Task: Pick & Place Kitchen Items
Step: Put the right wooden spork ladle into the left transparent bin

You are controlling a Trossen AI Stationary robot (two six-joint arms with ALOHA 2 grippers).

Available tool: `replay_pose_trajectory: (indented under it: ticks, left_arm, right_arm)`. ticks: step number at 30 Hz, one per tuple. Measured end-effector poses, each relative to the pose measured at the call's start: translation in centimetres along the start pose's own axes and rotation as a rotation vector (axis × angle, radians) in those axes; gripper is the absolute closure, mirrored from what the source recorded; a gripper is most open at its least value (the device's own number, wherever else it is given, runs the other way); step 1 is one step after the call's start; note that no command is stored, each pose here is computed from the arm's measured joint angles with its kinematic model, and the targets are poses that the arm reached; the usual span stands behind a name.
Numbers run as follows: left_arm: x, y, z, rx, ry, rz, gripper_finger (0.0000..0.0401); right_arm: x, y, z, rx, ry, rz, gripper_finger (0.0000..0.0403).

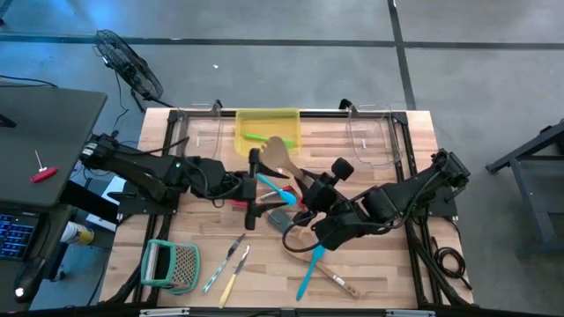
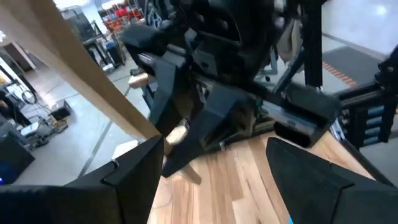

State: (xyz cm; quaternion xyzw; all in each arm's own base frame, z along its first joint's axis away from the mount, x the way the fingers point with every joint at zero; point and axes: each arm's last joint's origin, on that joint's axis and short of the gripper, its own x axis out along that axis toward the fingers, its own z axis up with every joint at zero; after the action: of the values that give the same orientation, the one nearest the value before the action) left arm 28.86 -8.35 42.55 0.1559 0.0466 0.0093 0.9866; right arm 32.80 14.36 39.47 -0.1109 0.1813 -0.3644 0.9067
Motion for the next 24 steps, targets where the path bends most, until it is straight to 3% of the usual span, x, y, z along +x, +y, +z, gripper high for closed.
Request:
replay_pose_trajectory:
  ticks: [8, 15, 20, 24]
  left_arm:
    - [0.04, 0.21, 0.24, -0.011, -0.013, 0.063, 0.0121]
    - [-0.05, -0.10, -0.36, -0.056, 0.055, 0.071, 0.0121]
    - [-0.43, -0.50, -0.58, -0.056, 0.112, 0.176, 0.0121]
    - [-0.48, -0.40, -0.06, -0.033, 0.072, 0.204, 0.0121]
  right_arm:
    - [0.03, 0.18, 0.40, -0.007, -0.013, 0.023, 0.0323]
    - [-0.01, 0.19, 0.46, -0.016, -0.019, 0.014, 0.0316]
    - [-0.01, 0.21, 0.45, -0.027, -0.017, 0.022, 0.0325]
    - [0.22, 0.17, 0.44, -0.025, -0.011, 0.027, 0.0310]
